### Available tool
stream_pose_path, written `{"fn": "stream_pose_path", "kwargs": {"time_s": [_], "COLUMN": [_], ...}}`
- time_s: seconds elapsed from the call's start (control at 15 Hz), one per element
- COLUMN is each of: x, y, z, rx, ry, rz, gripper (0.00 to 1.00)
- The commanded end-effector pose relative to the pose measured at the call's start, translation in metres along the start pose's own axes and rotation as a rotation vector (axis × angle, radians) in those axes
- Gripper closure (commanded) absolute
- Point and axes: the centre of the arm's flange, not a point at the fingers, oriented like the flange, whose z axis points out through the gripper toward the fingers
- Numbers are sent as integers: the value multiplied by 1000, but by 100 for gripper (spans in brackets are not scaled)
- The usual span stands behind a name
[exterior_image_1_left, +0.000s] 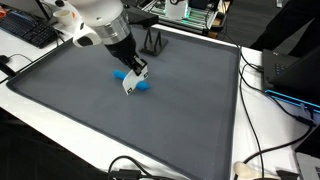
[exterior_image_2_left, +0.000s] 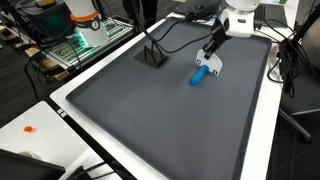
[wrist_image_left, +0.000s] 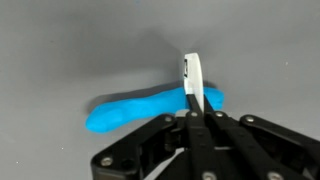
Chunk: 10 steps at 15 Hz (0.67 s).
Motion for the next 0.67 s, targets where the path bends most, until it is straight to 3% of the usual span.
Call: {"fn": "stream_pose_path", "kwargs": {"time_s": [0.0, 0.6], "x": [-3, -13], "y": [10, 15], "z": [15, -25], "rx": [42, 19], "ry": [-13, 19], "rz": [109, 97], "gripper": [99, 99]}}
